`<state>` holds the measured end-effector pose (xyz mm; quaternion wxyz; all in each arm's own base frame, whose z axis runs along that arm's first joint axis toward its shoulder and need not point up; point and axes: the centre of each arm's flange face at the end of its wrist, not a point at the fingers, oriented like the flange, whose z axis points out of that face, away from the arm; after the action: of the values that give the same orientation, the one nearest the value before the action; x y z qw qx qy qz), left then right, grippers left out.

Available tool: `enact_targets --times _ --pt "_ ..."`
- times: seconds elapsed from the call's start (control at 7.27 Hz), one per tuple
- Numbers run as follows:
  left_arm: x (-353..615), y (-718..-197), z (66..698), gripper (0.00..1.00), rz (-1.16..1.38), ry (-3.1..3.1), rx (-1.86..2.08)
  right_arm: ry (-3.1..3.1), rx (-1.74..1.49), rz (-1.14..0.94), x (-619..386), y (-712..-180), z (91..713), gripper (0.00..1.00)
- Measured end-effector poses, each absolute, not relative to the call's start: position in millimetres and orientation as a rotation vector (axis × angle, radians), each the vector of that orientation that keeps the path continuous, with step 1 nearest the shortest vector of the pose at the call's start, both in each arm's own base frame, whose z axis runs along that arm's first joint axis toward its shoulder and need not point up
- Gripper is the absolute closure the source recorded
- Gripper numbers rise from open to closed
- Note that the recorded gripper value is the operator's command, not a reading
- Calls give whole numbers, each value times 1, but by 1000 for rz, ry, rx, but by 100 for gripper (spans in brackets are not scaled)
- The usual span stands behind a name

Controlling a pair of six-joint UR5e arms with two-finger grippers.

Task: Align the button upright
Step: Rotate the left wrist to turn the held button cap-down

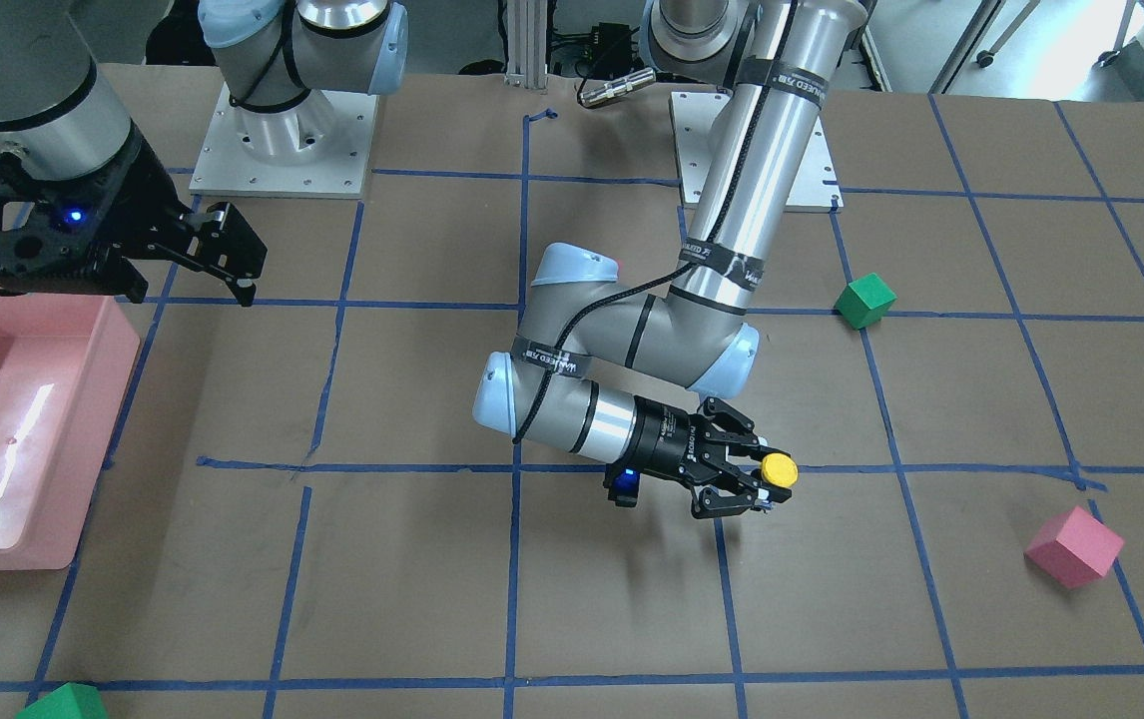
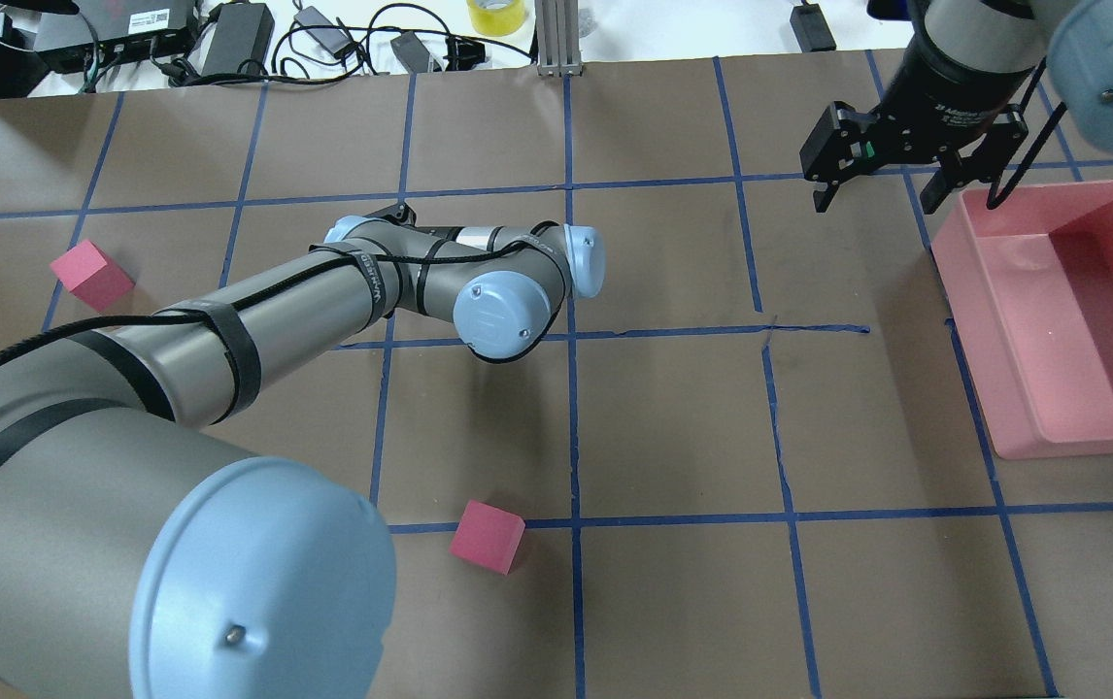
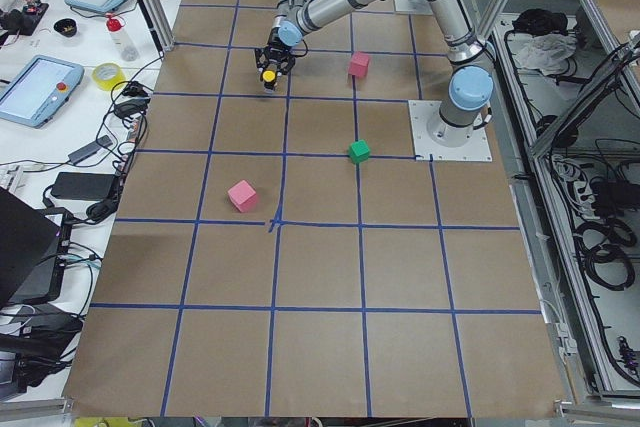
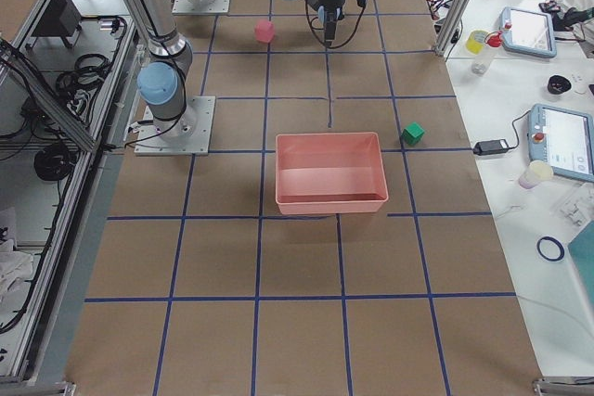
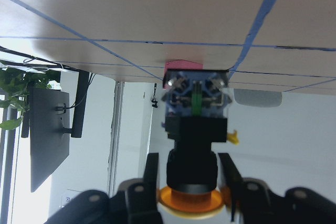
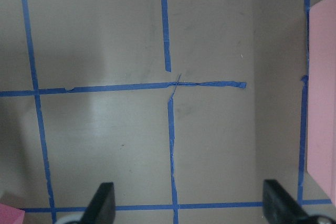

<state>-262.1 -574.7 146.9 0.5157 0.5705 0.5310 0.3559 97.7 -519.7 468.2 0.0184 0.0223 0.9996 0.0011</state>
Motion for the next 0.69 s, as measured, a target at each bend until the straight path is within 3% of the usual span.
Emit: enact_targets --times 0.69 --pt "-261 -573 111 100 889 1251 1388 3105 71 1 97 -520 469 0"
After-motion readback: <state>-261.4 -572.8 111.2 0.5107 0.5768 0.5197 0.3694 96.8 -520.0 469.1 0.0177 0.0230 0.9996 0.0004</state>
